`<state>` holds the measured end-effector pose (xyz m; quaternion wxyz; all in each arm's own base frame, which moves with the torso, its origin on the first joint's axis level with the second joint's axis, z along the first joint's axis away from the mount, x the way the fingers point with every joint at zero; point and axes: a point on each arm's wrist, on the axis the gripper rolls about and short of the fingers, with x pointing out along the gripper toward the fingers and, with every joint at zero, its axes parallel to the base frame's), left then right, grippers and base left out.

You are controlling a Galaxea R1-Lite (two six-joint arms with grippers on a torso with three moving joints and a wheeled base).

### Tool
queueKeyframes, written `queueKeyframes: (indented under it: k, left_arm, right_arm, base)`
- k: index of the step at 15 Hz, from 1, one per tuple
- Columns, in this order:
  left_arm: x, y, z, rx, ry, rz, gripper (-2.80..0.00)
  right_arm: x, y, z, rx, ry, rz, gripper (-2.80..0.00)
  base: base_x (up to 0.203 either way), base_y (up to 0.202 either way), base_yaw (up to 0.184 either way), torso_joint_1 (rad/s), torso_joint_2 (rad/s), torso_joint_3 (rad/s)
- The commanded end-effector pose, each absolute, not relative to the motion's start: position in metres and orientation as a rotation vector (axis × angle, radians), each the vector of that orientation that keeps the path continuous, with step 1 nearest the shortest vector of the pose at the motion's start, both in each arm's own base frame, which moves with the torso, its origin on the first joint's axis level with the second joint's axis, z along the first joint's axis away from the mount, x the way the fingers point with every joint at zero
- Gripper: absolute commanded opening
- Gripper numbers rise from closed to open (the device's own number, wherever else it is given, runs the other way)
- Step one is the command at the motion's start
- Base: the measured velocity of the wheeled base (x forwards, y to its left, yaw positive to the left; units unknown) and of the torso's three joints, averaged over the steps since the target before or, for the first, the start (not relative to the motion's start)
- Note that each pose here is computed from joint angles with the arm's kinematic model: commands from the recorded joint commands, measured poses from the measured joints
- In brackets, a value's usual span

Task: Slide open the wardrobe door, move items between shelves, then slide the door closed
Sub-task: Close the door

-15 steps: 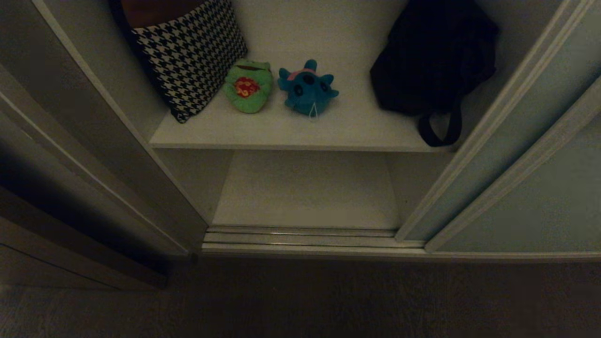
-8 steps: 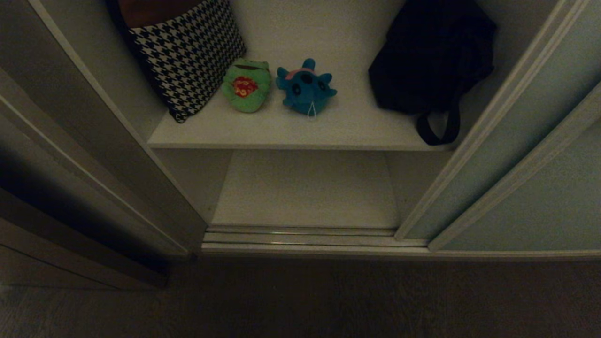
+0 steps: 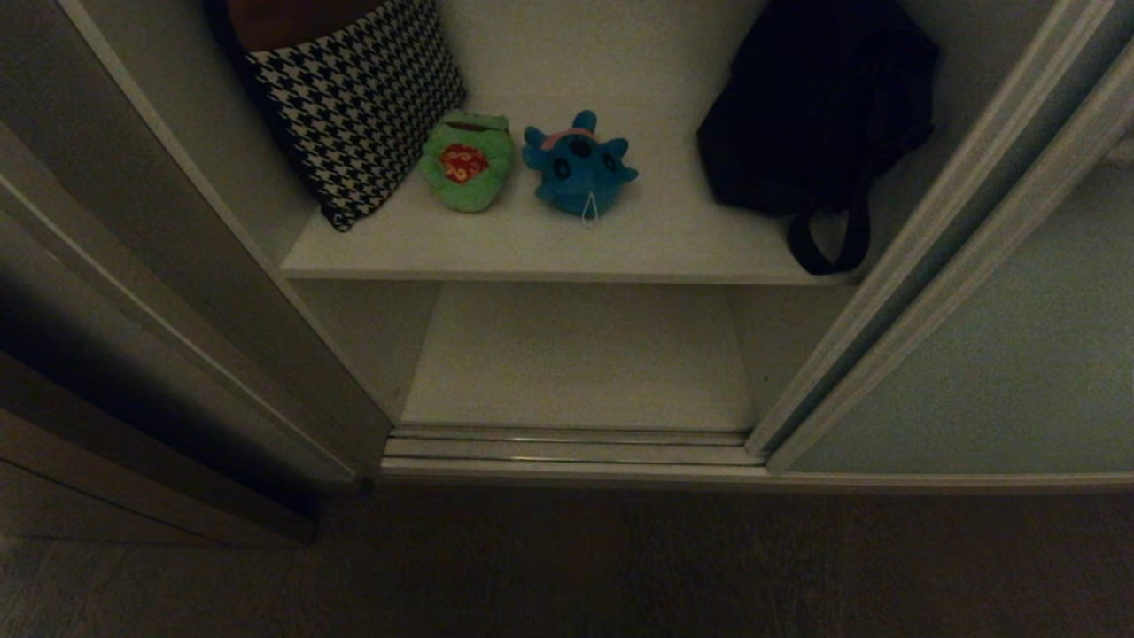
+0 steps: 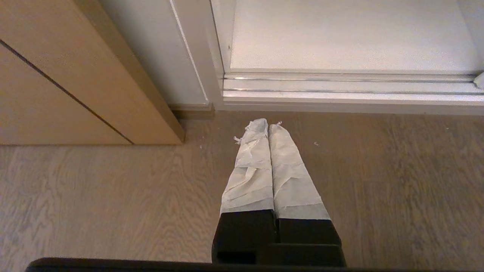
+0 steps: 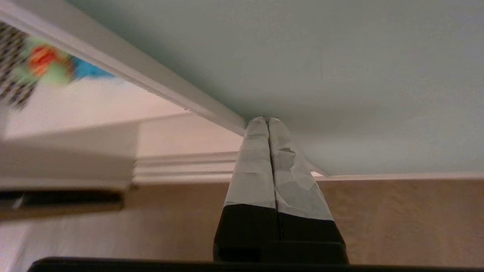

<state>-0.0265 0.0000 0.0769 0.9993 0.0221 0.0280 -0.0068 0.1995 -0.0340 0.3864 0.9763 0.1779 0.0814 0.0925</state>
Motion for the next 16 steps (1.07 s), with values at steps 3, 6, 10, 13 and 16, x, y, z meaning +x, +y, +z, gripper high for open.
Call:
queueKeyframes:
  k: [3,6,10,13,16]
  left_arm:
    - [-0.026,0.000,0.077,0.044,0.058,-0.014,-2.80]
    - [-0.026,0.000,0.077,0.044,0.059,-0.014,-2.80]
    - [-0.026,0.000,0.077,0.044,0.058,-0.014,-2.80]
    - [-0.026,0.000,0.077,0.044,0.058,-0.014,-2.80]
    - [-0.026,0.000,0.077,0.044,0.058,-0.014,-2.80]
  right_arm:
    - [0.169,0.002,0.399,0.321,0.122,0.356,-2.80]
    - [0.133,0.022,0.393,0.232,0.108,0.499,-2.80]
    - [0.099,0.024,0.377,0.109,0.082,0.559,-2.80]
    - [0.094,0.020,0.377,0.135,0.075,0.519,-2.80]
    - [0.093,0.015,0.376,0.142,0.078,0.465,-2.80]
  base:
    - [0.000,0.000,0.000,0.000,0.00,0.000]
    - [0.000,0.000,0.000,0.000,0.00,0.000]
    - [0.000,0.000,0.000,0.000,0.00,0.000]
    - [0.000,0.000,0.000,0.000,0.00,0.000]
    - [0.000,0.000,0.000,0.000,0.00,0.000]
